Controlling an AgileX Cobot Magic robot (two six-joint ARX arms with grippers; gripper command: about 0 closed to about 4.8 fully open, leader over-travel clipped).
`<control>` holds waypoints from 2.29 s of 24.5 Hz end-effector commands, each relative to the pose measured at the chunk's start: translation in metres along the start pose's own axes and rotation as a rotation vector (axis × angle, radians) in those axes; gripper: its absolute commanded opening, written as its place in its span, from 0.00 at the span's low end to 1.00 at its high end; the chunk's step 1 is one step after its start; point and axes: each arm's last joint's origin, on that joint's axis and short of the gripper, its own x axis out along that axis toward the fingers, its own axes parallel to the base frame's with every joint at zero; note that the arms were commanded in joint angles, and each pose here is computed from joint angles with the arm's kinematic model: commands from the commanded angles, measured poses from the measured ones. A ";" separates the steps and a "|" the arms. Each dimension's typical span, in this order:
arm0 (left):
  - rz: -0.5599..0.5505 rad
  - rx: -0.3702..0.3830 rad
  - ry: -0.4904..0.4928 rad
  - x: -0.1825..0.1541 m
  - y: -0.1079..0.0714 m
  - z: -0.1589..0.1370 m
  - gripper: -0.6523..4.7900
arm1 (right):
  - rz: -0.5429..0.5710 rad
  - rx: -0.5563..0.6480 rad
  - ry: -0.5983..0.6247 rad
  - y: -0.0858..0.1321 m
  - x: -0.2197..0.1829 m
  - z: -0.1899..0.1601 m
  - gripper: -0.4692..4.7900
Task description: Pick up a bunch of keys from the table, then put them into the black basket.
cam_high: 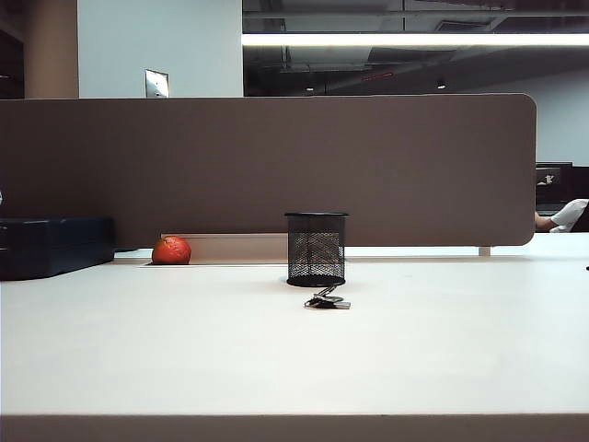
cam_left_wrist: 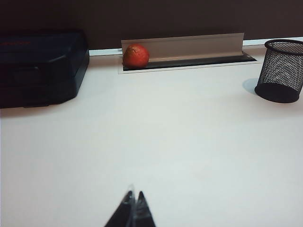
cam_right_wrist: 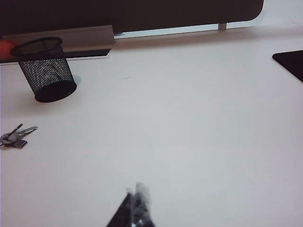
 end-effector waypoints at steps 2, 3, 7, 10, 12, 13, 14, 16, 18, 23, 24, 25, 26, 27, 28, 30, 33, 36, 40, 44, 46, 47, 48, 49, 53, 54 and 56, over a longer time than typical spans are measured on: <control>0.001 -0.001 -0.015 0.000 0.000 0.002 0.11 | 0.007 -0.003 -0.023 0.001 -0.001 0.003 0.07; 0.001 -0.001 -0.015 0.000 0.000 0.002 0.11 | 0.008 -0.003 -0.023 0.001 -0.001 0.003 0.07; 0.002 -0.001 -0.015 0.000 0.000 0.002 0.11 | 0.009 -0.003 -0.024 0.001 -0.001 0.003 0.07; 0.002 0.001 -0.028 0.000 0.000 0.004 0.11 | 0.015 0.031 -0.024 0.001 -0.001 0.004 0.07; 0.000 0.001 -0.035 0.000 0.000 0.004 0.11 | 0.036 0.080 -0.027 0.002 -0.002 0.006 0.07; -0.007 0.002 -0.035 0.000 0.000 0.004 0.11 | 0.045 0.082 -0.027 0.002 -0.002 0.007 0.07; -0.015 0.002 -0.036 0.000 0.000 0.004 0.11 | 0.063 0.081 -0.029 0.003 -0.002 0.008 0.07; -0.054 0.003 -0.040 -0.001 -0.001 0.005 0.11 | 0.094 0.092 -0.042 0.005 -0.005 0.016 0.07; -0.079 0.003 -0.044 -0.001 -0.002 0.006 0.11 | 0.096 0.120 -0.049 0.006 -0.008 0.023 0.07; -0.097 0.009 -0.071 -0.004 -0.002 0.015 0.11 | 0.094 0.153 -0.033 0.009 -0.017 0.038 0.07; -0.097 0.010 -0.080 -0.004 -0.002 0.018 0.11 | 0.094 0.165 -0.028 0.010 -0.019 0.041 0.07; -0.096 0.013 -0.094 -0.006 -0.002 0.022 0.11 | 0.102 0.196 -0.022 0.011 -0.022 0.044 0.07; -0.105 0.015 -0.108 -0.007 -0.002 0.026 0.11 | 0.118 0.224 -0.015 0.012 -0.024 0.048 0.07; -0.118 0.017 -0.113 -0.007 -0.003 0.028 0.11 | 0.126 0.232 -0.016 0.013 -0.025 0.050 0.07; -0.145 0.020 -0.125 -0.009 -0.003 0.031 0.11 | 0.149 0.236 -0.025 0.014 -0.028 0.055 0.07; -0.174 0.024 -0.136 -0.010 -0.004 0.034 0.11 | 0.156 0.248 -0.039 0.015 -0.031 0.062 0.07; -0.196 0.028 -0.152 -0.012 -0.005 0.040 0.11 | 0.158 0.246 -0.051 0.018 -0.036 0.076 0.07; -0.202 0.004 -0.169 -0.015 -0.004 0.047 0.11 | 0.153 0.256 -0.008 0.019 -0.037 0.089 0.07; -0.227 -0.032 -0.189 -0.018 -0.005 0.055 0.11 | 0.212 0.269 0.066 0.022 -0.030 0.109 0.07; -0.264 -0.036 -0.207 -0.021 -0.006 0.061 0.11 | 0.272 0.285 0.134 0.024 -0.017 0.128 0.07; -0.288 -0.033 -0.212 -0.023 -0.007 0.063 0.11 | 0.285 0.292 0.161 0.025 -0.011 0.136 0.07; -0.297 -0.031 -0.213 -0.023 -0.007 0.064 0.11 | 0.293 0.296 0.174 0.025 -0.006 0.142 0.07; -0.306 -0.033 -0.214 -0.024 -0.007 0.065 0.11 | 0.299 0.299 0.184 0.025 -0.003 0.146 0.07; -0.322 -0.050 -0.209 -0.024 -0.007 0.065 0.11 | 0.319 0.305 0.203 0.026 0.004 0.155 0.07; -0.343 -0.086 -0.176 -0.024 -0.008 0.062 0.11 | 0.411 0.325 0.264 0.027 0.025 0.177 0.07; -0.348 -0.087 -0.171 -0.024 -0.008 0.062 0.11 | 0.427 0.327 0.271 0.028 0.028 0.180 0.07; -0.350 -0.091 -0.159 -0.024 -0.008 0.062 0.11 | 0.447 0.331 0.280 0.028 0.033 0.186 0.07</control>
